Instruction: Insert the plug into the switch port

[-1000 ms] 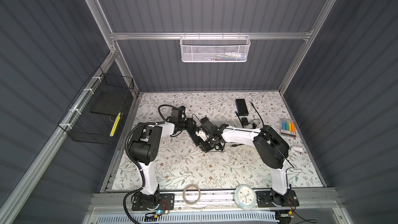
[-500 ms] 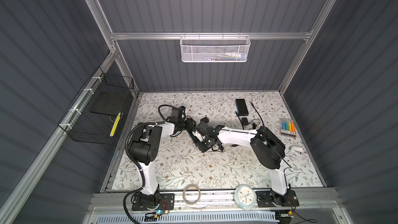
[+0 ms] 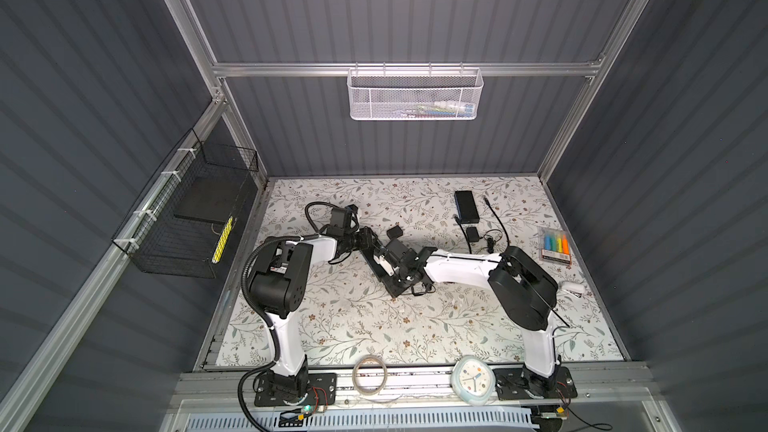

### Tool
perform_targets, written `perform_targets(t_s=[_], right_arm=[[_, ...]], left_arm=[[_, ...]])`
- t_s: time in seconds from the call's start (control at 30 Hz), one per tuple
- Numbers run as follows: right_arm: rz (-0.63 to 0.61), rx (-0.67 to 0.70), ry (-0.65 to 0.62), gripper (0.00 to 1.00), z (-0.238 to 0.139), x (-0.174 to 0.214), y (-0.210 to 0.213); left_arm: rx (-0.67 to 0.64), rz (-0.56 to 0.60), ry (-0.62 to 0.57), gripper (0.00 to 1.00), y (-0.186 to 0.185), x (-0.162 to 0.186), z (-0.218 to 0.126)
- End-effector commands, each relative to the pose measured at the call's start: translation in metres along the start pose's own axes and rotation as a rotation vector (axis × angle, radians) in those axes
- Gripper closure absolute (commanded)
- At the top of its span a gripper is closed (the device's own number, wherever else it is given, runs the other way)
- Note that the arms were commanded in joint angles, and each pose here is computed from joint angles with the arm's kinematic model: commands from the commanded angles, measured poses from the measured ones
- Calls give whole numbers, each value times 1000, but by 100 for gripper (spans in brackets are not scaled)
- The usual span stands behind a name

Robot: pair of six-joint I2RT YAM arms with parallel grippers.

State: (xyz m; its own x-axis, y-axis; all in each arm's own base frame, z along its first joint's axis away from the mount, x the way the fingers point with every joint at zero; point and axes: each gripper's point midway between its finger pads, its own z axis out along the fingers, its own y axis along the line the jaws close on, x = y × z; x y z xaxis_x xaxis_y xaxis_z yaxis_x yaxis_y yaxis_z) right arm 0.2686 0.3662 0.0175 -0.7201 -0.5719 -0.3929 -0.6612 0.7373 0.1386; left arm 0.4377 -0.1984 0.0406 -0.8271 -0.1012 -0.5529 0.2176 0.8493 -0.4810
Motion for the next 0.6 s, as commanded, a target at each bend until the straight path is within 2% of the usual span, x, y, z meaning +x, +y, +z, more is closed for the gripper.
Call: perform_targets(t_s=[0.0,0.17,0.57], right_arm=[[50,36,54,100,-1,27,-16],[91,12,-36,100,-13,18,-21],[96,-74,-128,100,-17,-1,-8]], left_arm=[[7,5,23,45,1,6,-4],[9,5,24,45,1,6,-3],[46,16,47,45,-5,9,0]])
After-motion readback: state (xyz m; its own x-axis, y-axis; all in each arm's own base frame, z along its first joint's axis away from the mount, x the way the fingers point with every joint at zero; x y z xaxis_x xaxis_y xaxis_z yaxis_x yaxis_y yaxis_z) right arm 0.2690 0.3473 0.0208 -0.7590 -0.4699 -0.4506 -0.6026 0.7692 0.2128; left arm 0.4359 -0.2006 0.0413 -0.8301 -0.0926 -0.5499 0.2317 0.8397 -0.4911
